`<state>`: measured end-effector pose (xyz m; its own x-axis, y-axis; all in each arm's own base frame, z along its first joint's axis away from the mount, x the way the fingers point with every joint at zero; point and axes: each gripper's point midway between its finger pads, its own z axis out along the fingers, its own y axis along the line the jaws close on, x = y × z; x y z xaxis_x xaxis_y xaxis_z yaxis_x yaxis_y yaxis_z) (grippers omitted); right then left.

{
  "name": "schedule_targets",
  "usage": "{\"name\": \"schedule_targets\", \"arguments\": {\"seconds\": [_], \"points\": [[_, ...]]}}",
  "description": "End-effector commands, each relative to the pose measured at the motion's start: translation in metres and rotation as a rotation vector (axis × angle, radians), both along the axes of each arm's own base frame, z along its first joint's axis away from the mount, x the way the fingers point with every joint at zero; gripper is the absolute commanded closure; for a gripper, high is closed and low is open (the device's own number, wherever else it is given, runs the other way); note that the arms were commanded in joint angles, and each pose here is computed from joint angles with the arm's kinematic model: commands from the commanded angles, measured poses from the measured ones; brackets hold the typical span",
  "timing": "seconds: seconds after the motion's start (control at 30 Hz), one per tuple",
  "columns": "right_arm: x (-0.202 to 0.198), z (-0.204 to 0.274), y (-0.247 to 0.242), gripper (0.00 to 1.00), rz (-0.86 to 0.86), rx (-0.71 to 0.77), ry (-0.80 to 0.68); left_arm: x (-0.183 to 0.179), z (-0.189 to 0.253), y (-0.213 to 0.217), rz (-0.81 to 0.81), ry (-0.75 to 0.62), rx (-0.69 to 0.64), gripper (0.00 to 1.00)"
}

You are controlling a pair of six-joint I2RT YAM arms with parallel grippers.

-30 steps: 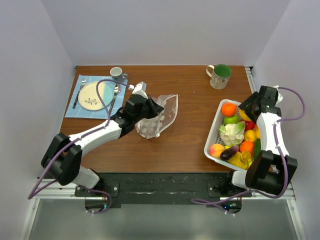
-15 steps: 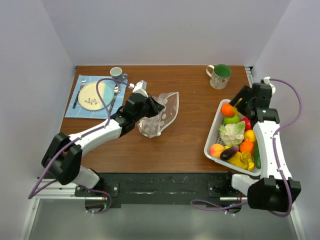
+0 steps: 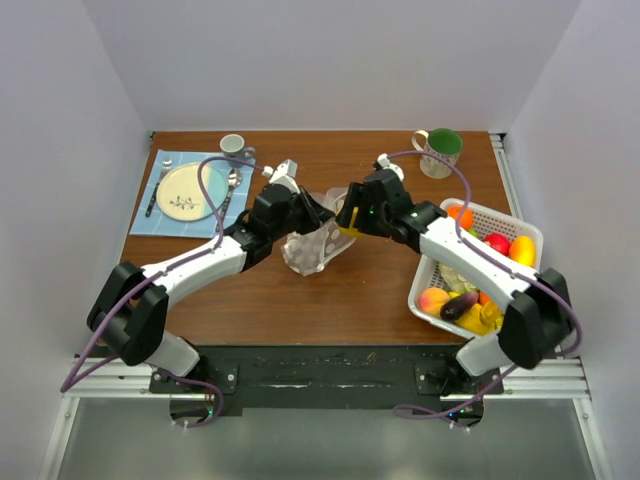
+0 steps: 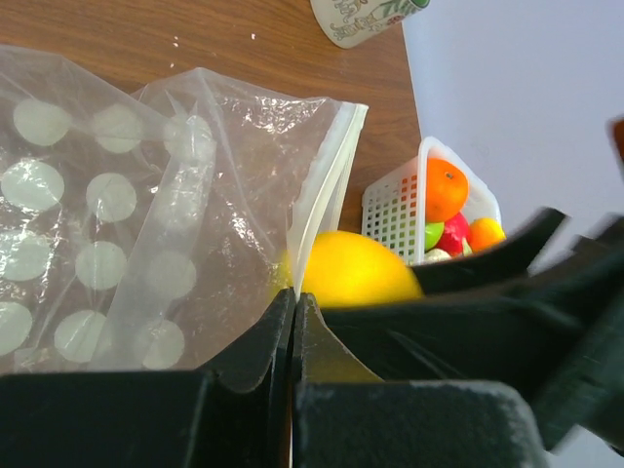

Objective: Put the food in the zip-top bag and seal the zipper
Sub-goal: Place the fake fruit in the zipper food storage bag.

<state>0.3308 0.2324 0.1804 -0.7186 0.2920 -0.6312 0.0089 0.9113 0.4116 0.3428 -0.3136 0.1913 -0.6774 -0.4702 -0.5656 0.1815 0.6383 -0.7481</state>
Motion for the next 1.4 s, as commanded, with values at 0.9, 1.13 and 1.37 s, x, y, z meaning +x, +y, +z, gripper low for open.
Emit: {"name": "schedule_targets", "arguments": {"seconds": [0.9, 1.13, 1.37], "points": [[0.034, 0.043, 0.011, 0.04, -0.091, 0.049, -0.096, -0.021, 0.065, -0.028, -0.1, -0.065, -0.265, 1.0], [0.011, 0.079, -0.051, 0.05, -0.175, -0.146, -0.175, -0.008, 0.05, -0.025, -0.039, -0.053, -0.235, 1.0], [0.007, 0.076, -0.141, 0.01, -0.316, -0.21, -0.148, -0.003, 0.04, -0.03, -0.034, -0.035, -0.239, 1.0]]}}
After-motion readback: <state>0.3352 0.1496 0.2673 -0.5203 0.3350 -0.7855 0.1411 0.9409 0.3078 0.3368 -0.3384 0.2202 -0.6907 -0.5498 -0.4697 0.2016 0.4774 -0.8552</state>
